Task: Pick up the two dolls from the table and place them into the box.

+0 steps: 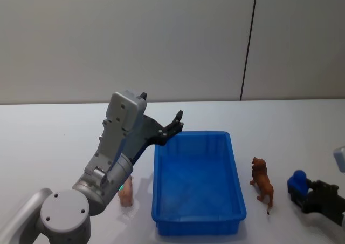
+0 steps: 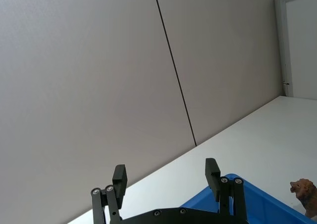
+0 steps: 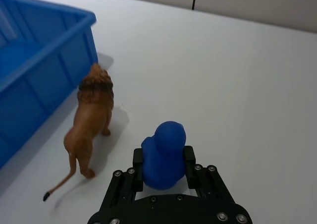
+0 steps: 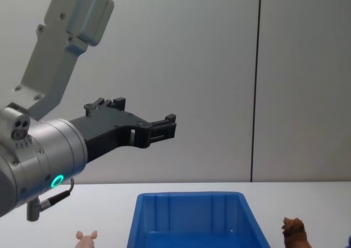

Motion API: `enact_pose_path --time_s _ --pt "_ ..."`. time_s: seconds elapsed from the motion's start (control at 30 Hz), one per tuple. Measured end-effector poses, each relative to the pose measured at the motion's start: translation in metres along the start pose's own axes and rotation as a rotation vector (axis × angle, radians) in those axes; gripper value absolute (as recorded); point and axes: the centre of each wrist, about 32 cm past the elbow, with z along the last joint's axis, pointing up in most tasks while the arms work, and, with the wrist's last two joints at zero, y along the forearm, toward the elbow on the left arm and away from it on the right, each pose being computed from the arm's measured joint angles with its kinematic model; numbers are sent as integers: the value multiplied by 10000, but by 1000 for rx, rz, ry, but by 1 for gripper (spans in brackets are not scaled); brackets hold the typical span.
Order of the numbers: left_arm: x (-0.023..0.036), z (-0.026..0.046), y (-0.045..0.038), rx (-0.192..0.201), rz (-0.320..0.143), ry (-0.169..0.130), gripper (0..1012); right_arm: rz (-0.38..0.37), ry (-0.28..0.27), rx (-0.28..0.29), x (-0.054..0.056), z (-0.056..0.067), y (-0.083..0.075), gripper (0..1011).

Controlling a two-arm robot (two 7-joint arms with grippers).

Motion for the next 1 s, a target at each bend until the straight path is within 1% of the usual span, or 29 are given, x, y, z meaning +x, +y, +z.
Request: enact_pose_path --time_s 0.23,0.27,0.3,0.4,0.53,0.57,0.7,0.8,0.83,0.97,1.0 --pt "0 0 0 0 0 0 1001 9 -15 76 -20 101 -11 417" --pt "0 0 0 0 0 0 1001 16 -21 97 -29 138 -15 414" --pt "0 0 0 0 0 0 1001 16 -21 97 -29 138 -15 409" --pt "0 0 0 0 0 0 1001 40 -35 144 -53 228 -20 384" --pt "0 0 0 0 0 0 1001 73 -49 184 -89 313 -21 360" --pt "0 0 0 0 0 0 1001 89 -57 202 -115 357 -18 348" --pt "0 0 0 0 0 0 1001 133 -71 234 -174 439 -10 329" --pt "0 0 0 0 0 0 1001 169 -83 252 -233 493 3 312" --pt "0 0 0 0 0 0 1001 169 -83 252 -233 493 3 306" --pt "0 0 0 0 0 0 1001 227 -103 273 -343 568 32 280" --pt "0 0 0 0 0 0 1001 252 -111 277 -394 590 50 271"
